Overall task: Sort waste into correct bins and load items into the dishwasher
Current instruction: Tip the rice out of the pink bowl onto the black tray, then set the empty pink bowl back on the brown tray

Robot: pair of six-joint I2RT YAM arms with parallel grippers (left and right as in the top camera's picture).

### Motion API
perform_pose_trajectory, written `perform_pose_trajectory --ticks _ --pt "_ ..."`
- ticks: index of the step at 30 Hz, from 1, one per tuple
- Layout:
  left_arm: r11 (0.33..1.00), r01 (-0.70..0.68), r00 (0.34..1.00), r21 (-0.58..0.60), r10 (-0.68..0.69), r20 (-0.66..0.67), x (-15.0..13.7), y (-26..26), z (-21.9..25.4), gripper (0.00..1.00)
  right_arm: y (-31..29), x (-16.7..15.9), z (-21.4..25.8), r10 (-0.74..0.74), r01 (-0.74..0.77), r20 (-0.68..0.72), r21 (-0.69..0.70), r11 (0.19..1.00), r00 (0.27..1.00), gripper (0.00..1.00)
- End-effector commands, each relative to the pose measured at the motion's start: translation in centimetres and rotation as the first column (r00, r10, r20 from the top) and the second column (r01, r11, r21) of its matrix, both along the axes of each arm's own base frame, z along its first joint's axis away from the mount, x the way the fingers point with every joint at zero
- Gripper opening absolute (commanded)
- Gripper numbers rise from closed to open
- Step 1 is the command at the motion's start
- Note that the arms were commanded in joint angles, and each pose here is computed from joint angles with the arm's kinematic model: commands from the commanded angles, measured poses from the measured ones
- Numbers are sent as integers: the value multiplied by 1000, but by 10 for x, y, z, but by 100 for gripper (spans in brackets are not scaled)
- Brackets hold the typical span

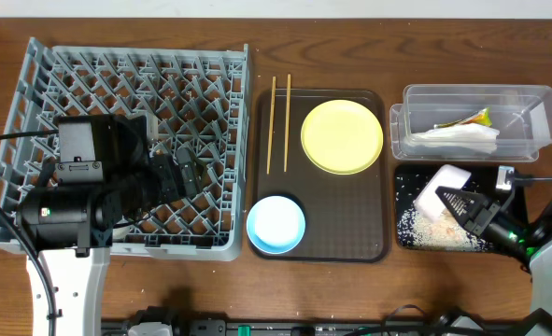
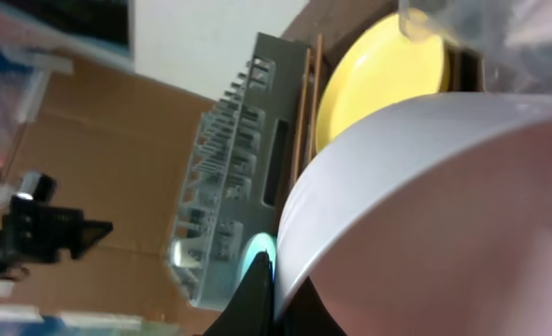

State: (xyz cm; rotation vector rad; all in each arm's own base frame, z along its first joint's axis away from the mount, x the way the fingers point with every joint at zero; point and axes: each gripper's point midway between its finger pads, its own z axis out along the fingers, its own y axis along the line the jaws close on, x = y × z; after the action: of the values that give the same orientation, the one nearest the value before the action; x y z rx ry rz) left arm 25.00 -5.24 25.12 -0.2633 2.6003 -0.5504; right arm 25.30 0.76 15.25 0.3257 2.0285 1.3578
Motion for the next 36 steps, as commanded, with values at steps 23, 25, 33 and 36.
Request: perform_pose_trajectory --ticks 23,25,33,36 --pt "999 48 997 21 -49 63 1 -2 9 93 134 -35 -35 208 -449 -419 -633 630 884 1" --pt "996 82 994 19 -84 75 0 -6 10 93 149 -39 -51 209 -476 -437 -695 539 875 1" --pt "985 175 977 -2 -174 120 0 -18 17 94 175 -35 -104 183 -479 -444 -828 290 877 1" --pt "978 210 968 0 -208 143 2 -23 19 93 179 -37 -112 187 -502 -467 -826 257 864 14"
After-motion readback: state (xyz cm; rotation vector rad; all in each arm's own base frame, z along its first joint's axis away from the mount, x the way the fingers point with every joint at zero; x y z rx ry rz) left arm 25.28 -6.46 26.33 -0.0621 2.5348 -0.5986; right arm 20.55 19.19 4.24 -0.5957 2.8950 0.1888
